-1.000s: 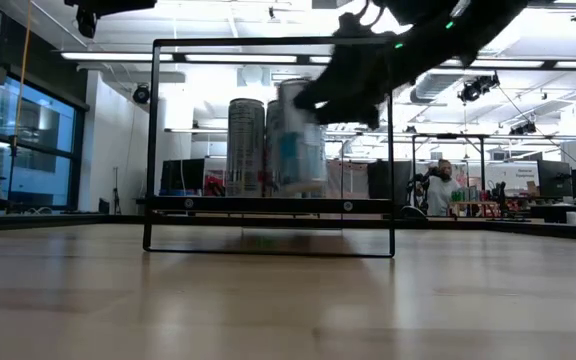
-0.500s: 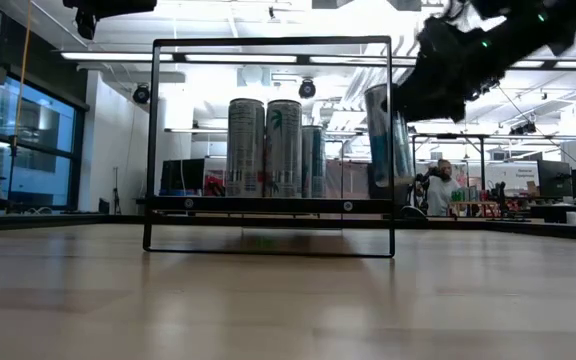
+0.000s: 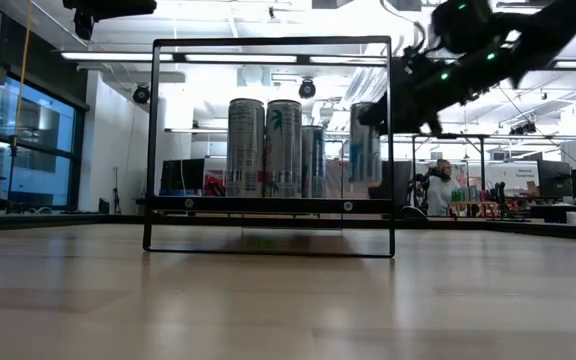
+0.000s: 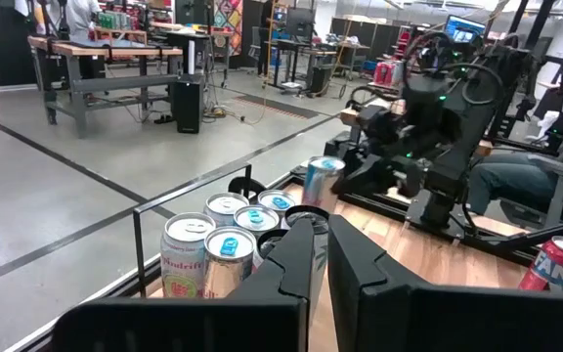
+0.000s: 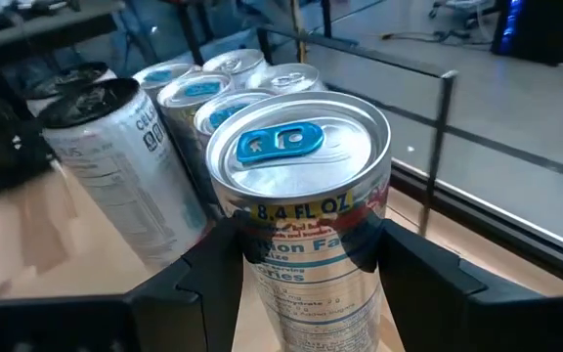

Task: Place canned beverage on shelf
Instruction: Put the blue soda can on the shelf aligned with the other blue soda can

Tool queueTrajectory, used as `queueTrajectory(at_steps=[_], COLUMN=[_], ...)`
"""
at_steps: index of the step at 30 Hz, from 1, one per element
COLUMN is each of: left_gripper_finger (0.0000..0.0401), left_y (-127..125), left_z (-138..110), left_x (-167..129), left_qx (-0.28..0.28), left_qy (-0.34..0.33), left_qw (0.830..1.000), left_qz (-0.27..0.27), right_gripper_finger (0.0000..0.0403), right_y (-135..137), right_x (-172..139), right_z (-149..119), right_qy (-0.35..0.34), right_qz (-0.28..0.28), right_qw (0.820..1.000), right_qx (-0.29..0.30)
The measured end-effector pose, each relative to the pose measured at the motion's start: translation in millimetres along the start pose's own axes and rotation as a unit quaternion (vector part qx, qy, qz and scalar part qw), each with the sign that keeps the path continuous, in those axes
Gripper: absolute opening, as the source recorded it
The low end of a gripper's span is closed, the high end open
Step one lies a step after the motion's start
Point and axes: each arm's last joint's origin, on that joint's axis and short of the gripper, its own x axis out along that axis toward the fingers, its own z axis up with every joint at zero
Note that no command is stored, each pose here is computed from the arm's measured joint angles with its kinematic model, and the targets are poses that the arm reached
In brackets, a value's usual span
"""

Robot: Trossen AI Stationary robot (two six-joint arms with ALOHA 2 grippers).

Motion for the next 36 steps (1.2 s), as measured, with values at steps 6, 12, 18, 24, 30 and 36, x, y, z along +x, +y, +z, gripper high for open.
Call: queueTrajectory(at_steps=[6, 12, 18, 24, 30, 36], left_gripper_finger=[0.0, 0.0, 0.0, 0.0, 0.0, 0.0], left_y=[0, 0, 0, 0, 0, 0], left_z=[0, 0, 0, 0, 0, 0], left_x=[0, 0, 0, 0, 0, 0], left_qx=[0.0, 0.0, 0.0, 0.001, 0.001, 0.001], left_qy=[0.0, 0.0, 0.0, 0.0, 0.0, 0.0], left_qw=[1.0, 1.0, 1.0, 1.0, 1.0, 1.0], left_qz=[0.0, 0.0, 0.0, 0.0, 0.0, 0.0], right_gripper_finger=[0.0191, 0.0192, 0.0193, 0.0193, 0.0193, 0.0193], right_y=[-7, -6, -5, -5, -5, -6], right_x=[29, 50, 58, 58, 58, 58], right_z=[2, 9, 8, 8, 7, 4], right_qy=[0.025, 0.032, 0.039, 0.041, 0.046, 0.06], right_qz=[0.028, 0.037, 0.039, 0.036, 0.035, 0.031], right_qw=[0.999, 0.999, 0.998, 0.998, 0.998, 0.997], right_qx=[-0.002, -0.019, -0.029, -0.028, -0.028, -0.03])
